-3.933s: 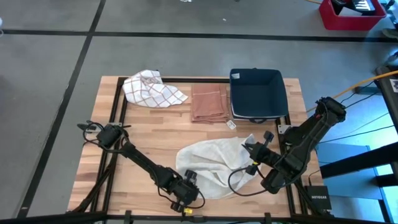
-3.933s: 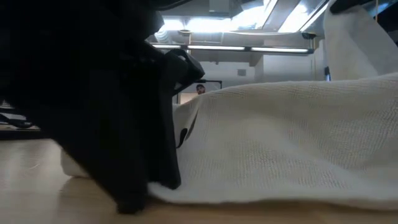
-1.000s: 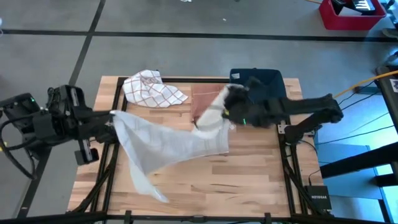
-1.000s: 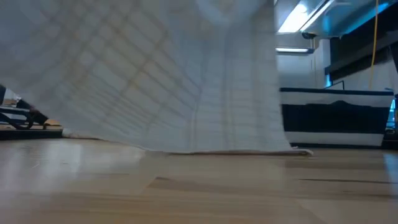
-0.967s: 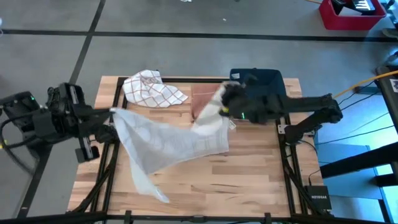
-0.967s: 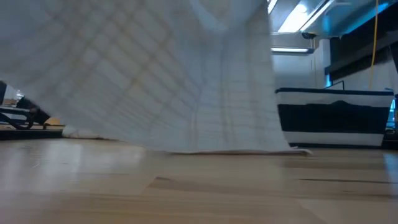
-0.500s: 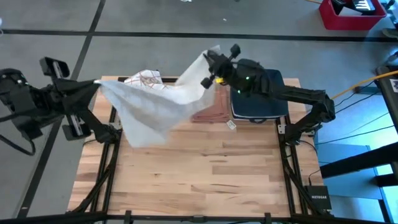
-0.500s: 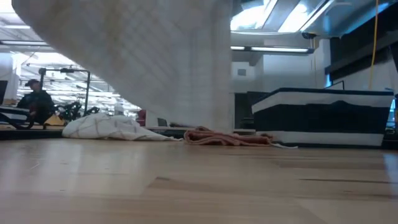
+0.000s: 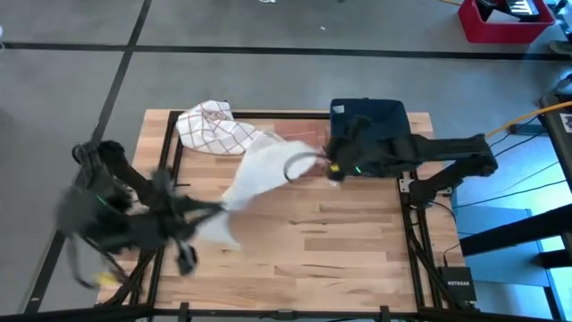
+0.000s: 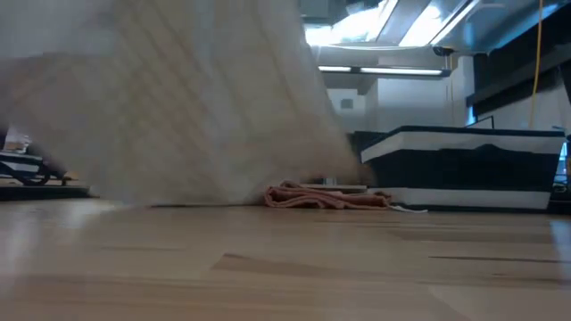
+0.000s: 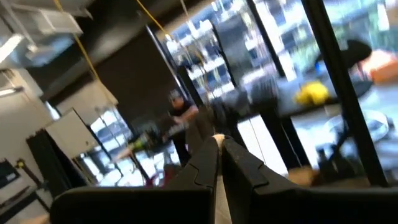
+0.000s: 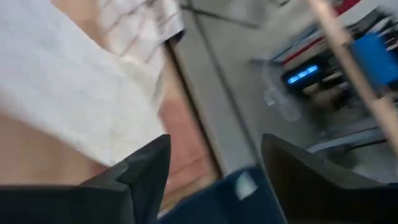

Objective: Fold towel
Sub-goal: Fold the bottom white towel

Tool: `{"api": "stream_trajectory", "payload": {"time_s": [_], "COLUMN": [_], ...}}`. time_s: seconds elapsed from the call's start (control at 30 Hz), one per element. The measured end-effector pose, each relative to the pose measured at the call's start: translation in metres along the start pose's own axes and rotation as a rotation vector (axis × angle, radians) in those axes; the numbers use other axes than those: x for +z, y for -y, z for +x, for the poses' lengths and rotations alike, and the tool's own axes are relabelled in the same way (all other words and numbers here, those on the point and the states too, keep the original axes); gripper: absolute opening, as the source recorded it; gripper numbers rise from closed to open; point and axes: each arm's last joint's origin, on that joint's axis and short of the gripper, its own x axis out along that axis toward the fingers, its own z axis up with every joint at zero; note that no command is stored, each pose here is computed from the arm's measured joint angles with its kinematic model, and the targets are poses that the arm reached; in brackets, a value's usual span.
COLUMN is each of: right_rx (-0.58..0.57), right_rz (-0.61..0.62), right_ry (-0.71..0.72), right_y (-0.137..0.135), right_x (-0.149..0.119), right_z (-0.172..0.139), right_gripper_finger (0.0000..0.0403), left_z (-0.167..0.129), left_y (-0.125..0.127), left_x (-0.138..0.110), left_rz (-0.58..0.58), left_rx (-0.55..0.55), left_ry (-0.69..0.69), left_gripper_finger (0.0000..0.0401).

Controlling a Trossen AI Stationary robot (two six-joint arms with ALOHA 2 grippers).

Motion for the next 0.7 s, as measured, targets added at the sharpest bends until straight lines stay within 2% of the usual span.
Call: {"api": "stream_trajectory", "payload": {"time_s": [0.2,0.33,0.43,0.53,0.7], "right_rx": [0.356,0.523,0.562,0.533,0.491], "right_rz": [0.163,0.141,0.094,0.088,0.074], "right_ry": [-0.074,0.038,0.166,0.302,0.396], "right_y": [-0.032,-0.078,-0.115,-0.147,-0.194], "right_x": [-0.023,-0.031,-0.042,-0.057,-0.079], "right_z": [-0.052,-0.081,-0.095,-0.102,-0.088], "right_gripper_finger": [0.0270,0.0270,0.0270,0.0270,0.0270], "left_z": [0.034,0.063,0.083,0.101,0.128], "left_y": [0.055,0.091,0.113,0.135,0.164], "left_x": [-0.040,-0.075,-0.098,-0.120,-0.149], "left_rz": [0.022,0.005,-0.027,-0.056,-0.094], "left_rx": [-0.044,-0.062,-0.082,-0.132,-0.215], "left_ry": [-0.163,-0.273,-0.330,-0.383,-0.424], "left_gripper_finger": [0.0005,0.0005,0.0005,0.0005,0.0005]}}
